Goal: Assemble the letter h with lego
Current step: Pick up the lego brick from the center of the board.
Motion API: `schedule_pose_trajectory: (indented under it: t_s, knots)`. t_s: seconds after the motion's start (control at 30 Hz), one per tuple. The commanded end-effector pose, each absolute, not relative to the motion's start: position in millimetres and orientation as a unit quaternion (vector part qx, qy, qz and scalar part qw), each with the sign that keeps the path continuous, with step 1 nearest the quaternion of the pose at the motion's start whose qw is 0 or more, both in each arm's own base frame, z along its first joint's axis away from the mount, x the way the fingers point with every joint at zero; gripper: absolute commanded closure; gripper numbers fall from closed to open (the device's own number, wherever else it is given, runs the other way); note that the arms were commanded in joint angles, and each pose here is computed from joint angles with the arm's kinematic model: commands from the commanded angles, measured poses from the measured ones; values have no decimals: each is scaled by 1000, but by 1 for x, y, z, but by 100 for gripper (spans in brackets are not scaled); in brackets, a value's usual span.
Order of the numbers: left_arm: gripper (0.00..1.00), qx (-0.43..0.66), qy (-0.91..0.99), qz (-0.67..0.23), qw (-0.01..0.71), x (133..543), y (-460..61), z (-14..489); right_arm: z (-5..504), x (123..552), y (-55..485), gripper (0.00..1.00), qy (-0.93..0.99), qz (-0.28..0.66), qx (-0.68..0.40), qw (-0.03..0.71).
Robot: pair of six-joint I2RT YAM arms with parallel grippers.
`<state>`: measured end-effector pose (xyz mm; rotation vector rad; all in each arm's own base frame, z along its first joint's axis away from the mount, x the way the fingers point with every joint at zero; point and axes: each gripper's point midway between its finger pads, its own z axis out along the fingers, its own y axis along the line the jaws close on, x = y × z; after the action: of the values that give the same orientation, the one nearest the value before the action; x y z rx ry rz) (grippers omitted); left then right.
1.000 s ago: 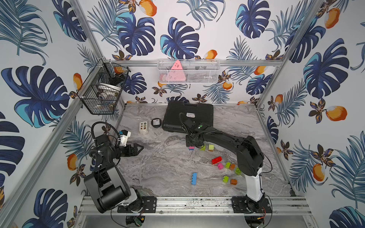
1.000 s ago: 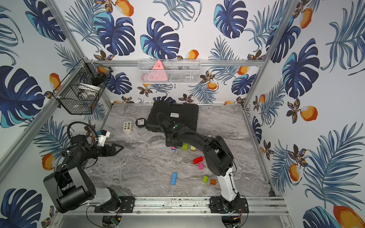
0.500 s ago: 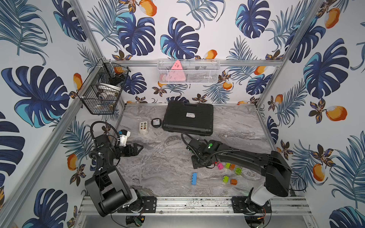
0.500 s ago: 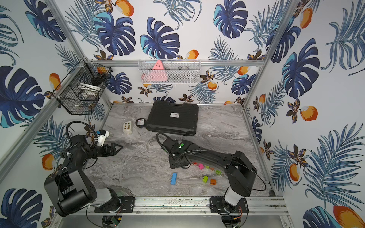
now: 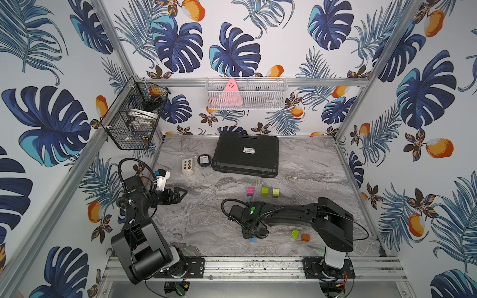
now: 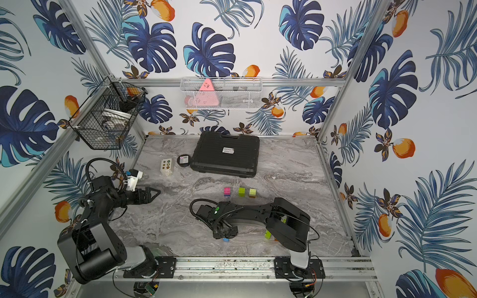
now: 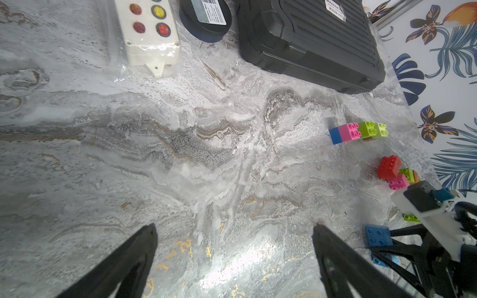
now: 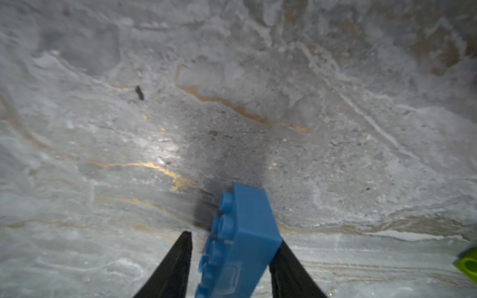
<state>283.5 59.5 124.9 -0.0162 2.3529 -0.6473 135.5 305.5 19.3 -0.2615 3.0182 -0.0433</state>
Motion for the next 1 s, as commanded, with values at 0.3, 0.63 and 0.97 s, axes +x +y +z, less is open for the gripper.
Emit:
schedule_pose_trajectory:
  t_s: [0.3,0.63,0.97]
  knots:
    - [1,0,902,-250,352,284,58,128,45,172,368,74,981,129,-104,102]
    - [1,-1,903,-252,349,284,58,127,19,195,418,75,956,256,-136,45]
    - [1,-3,904,-247,349,284,59,127,-6,205,350,62,978,192,-69,44]
